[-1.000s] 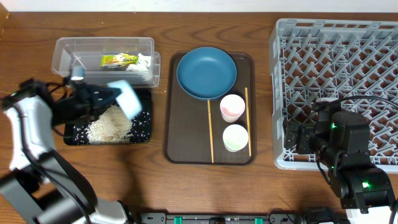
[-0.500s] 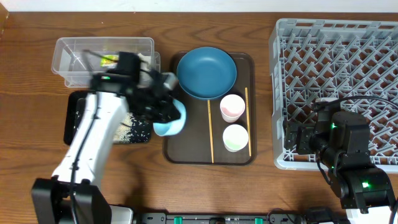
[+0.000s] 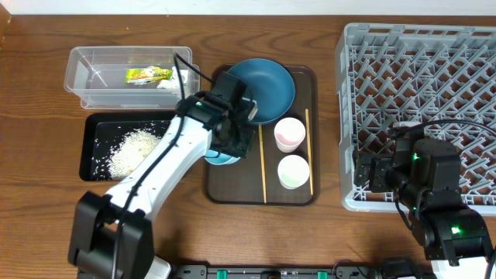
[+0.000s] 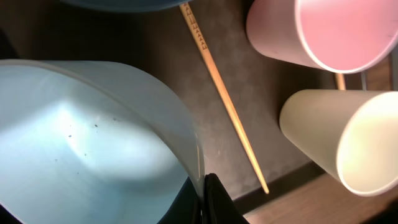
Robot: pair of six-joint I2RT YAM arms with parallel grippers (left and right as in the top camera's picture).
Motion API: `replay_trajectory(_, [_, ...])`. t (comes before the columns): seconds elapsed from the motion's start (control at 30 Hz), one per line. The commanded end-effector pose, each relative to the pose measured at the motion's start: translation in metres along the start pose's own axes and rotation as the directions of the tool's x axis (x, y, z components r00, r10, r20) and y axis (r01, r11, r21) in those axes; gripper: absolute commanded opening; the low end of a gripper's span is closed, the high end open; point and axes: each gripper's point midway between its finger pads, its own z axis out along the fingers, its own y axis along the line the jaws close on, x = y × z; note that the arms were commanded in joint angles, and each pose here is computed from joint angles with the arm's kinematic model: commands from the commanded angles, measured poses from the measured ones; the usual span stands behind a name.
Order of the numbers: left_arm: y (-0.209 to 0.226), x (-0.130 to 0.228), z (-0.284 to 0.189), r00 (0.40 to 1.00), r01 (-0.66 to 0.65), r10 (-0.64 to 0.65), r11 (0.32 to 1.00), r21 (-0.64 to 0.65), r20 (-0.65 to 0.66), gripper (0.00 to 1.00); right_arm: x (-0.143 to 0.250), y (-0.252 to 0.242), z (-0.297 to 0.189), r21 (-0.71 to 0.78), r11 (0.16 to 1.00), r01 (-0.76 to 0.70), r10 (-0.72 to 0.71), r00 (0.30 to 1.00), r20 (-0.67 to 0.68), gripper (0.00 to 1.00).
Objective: Sort waste into correct bins and load items into the dishwasher rack
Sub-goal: 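Return the empty bowl to the brown tray and release it, then grasp the pink cup with the left gripper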
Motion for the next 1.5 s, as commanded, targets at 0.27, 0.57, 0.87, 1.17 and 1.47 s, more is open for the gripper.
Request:
replay_trajectory(0.27, [-0.018, 0.003, 0.028, 0.999, 0.006, -0.005, 1.0, 0.018, -0.05, 0.06, -0.006, 0.003, -0.005, -0.005, 1.0, 0.023, -0.023, 1.0, 0.02, 0.99])
replay_trajectory(0.57, [-0.018, 0.004, 0.028, 0.998, 0.007, -0.006, 1.0, 0.017, -0.055, 0.16, -0.007, 0.003, -0.005, -0.005, 1.0, 0.026, -0.026, 0.999, 0.02, 0.99])
replay_trajectory(0.87, [-0.025, -0.005, 0.004, 1.0, -0.005, 0.005, 1.0, 0.027, -0.003, 0.57, -0.006, 0.003, -0.005, -0.005, 1.0, 0.03, -0.03, 0.999, 0.02, 0.99])
replay_trajectory(1.17, [-0.049, -0.07, -0.059, 0.935, -0.096, 0.067, 0.993, 0.066, 0.349, 0.69, -0.006, 0.003, -0.005, -0.006, 1.0, 0.03, -0.03, 0.999, 0.02, 0.99])
replay_trajectory(1.47, [-0.044, -0.086, -0.023, 0.943, -0.078, 0.051, 0.994, 0.07, 0.33, 0.69, -0.007, 0.003, -0.005, -0.006, 1.0, 0.03, -0.03, 0.999, 0.02, 0.99])
